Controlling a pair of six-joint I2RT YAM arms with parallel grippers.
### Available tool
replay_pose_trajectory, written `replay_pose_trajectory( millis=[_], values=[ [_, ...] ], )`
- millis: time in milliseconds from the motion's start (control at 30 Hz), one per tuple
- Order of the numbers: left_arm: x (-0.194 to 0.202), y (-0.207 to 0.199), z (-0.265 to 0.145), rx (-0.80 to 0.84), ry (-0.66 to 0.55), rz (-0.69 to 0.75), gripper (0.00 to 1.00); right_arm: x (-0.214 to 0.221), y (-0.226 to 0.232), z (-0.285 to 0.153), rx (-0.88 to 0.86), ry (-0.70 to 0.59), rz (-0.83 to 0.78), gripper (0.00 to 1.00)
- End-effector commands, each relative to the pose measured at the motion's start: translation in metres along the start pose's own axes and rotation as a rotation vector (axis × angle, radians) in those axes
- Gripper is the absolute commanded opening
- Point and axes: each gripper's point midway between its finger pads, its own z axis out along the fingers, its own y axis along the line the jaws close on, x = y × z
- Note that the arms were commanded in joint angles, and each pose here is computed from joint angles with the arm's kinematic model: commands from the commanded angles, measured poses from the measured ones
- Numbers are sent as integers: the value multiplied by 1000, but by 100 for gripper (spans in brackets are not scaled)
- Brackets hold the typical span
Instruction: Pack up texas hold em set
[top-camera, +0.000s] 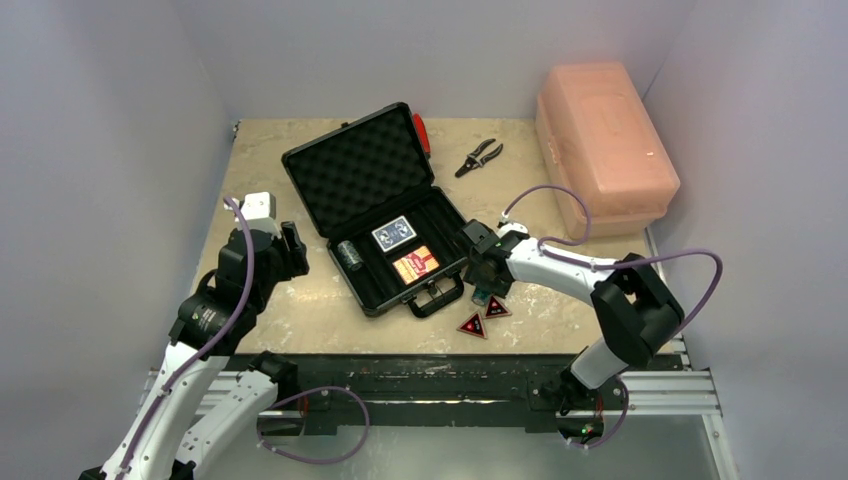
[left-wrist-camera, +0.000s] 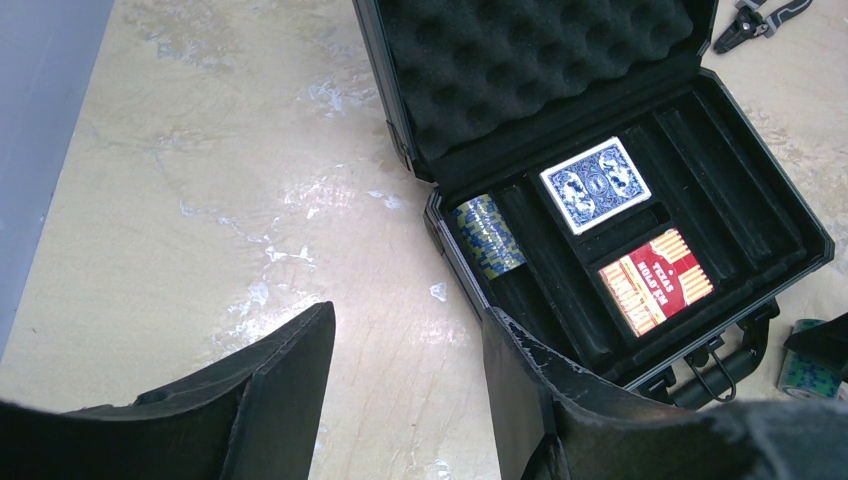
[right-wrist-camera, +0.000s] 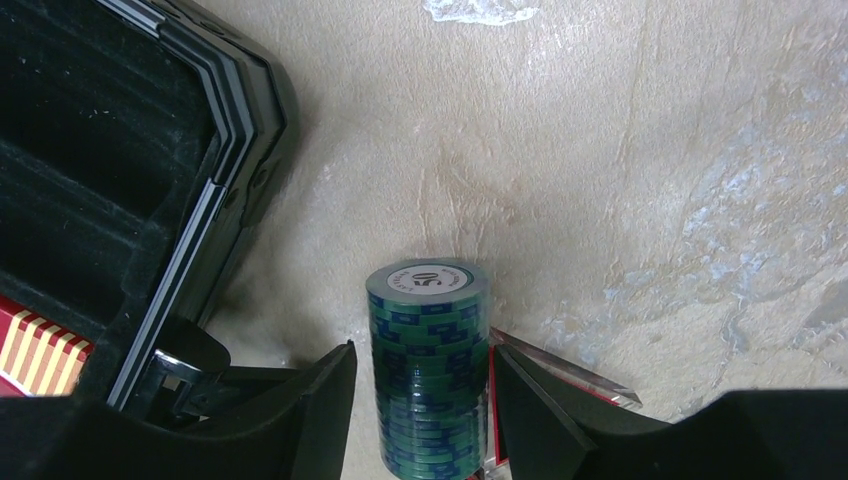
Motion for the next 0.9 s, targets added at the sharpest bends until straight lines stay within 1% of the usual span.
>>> replay_pose_trajectory(
  millis=[0,100,200,367,467,567,867],
  values=[
    [-16,-3,-5,17,-44,-2,55,2,-3,5,13,0,-6,56],
    [-16,-2,-5,16,-45,-2,55,3,-3,7,16,4,-11,55],
    [-16,-2,-5,14,-45,-2,55,4,-2,8,14,7,-14,50],
    [-16,-2,-5,13,-45,-1,55,5,-2,10,16,10,-21,47],
    [-16,-2,-5,12,-45,-1,55,4,-2,10,16,9,-24,43],
    [-16,-2,-5,11,-46,-1,55,4,-1,10,14,9,-26,38],
    [-16,-2,-5,12,-46,-2,56,-5,4,2,-3,-13,-31,15]
  ],
)
